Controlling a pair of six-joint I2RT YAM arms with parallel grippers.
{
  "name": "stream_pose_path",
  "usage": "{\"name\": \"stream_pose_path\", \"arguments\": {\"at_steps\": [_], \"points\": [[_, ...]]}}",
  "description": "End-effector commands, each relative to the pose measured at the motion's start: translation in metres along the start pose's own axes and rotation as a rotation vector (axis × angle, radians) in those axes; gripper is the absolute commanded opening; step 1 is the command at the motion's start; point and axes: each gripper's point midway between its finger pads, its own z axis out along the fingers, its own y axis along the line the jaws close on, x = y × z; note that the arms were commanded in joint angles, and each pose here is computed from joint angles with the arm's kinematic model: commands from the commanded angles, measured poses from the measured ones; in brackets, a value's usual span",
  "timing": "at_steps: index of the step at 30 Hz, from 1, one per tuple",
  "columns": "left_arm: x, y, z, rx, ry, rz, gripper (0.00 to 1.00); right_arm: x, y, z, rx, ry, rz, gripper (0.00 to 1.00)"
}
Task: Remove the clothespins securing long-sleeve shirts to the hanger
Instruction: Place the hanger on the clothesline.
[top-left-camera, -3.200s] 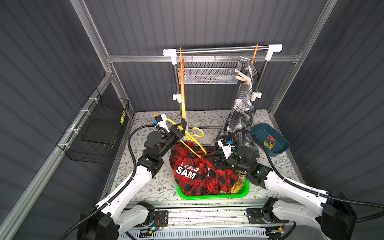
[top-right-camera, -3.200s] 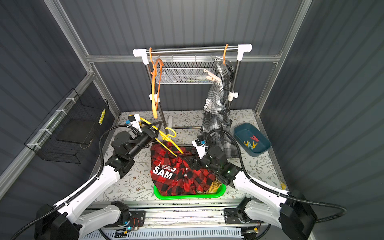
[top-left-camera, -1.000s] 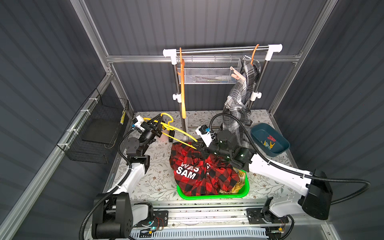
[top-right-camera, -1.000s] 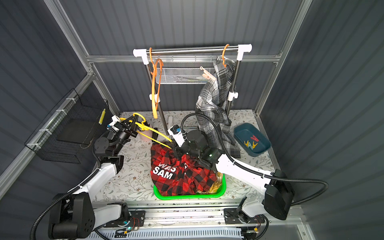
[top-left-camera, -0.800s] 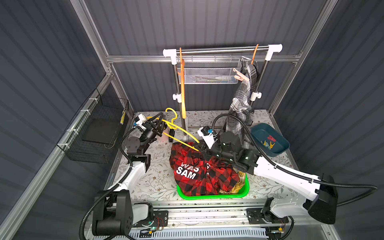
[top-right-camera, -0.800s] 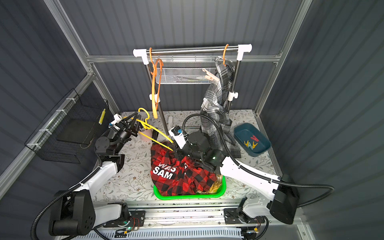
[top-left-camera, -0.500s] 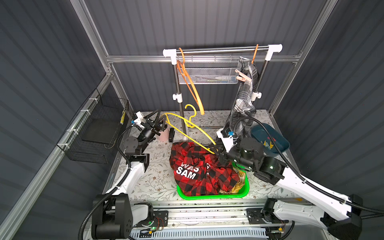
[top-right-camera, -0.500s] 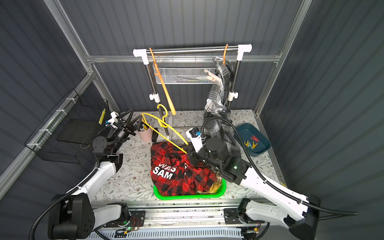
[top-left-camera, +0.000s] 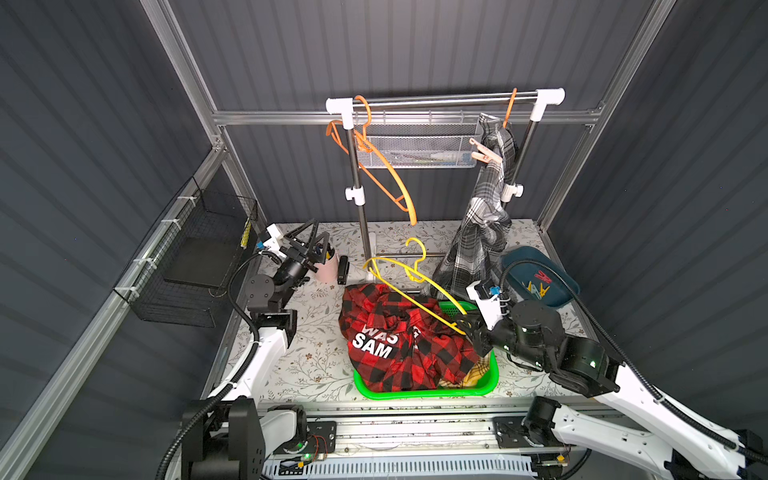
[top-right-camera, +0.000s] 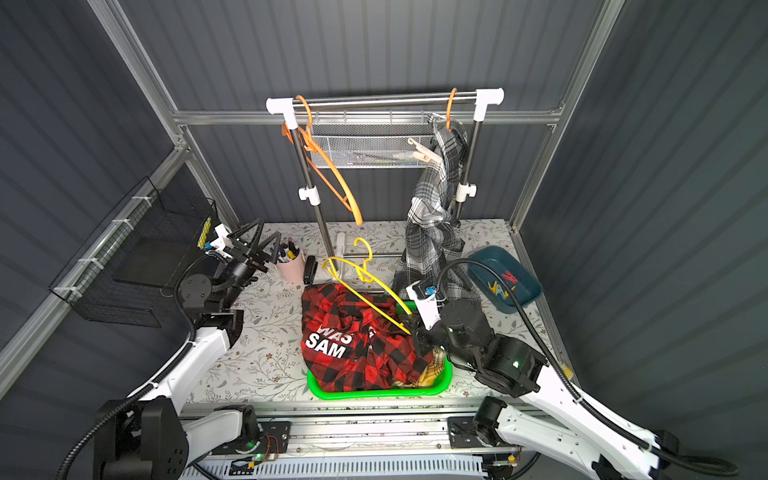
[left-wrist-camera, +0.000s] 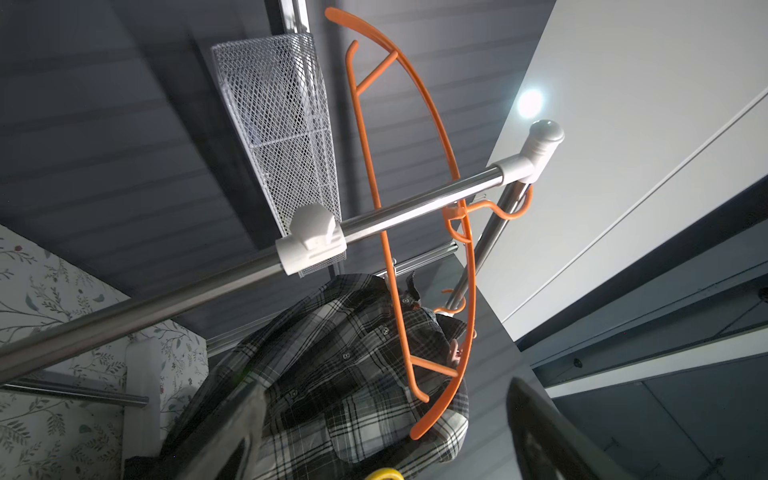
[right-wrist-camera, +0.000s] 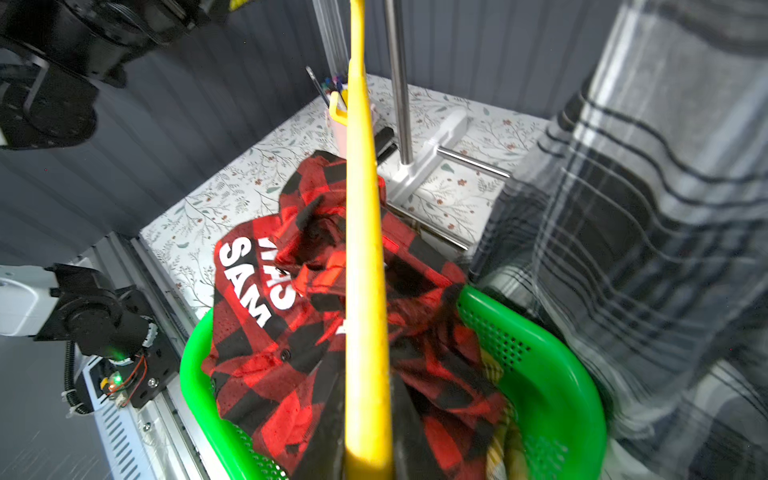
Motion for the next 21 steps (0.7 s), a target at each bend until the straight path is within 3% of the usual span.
{"name": "stream_pose_path", "arguments": {"at_steps": [1,11,21], "points": [[-0.002,-0.008,-0.007,-0.032,-0.019,0.115,0.91,-0.020,-0.015,-0.022,0.122,-0.025,0.033,0.00],[-0.005,-0.024,-0.032,-0.308,-0.051,0.455,0.95,-0.042,-0.030,-0.041,0.316,0.012,0.015,0.00],[-0.015,-0.025,-0.051,-0.439,-0.103,0.590,0.97,-0.098,-0.026,-0.056,0.363,-0.102,0.016,0.00]]}}
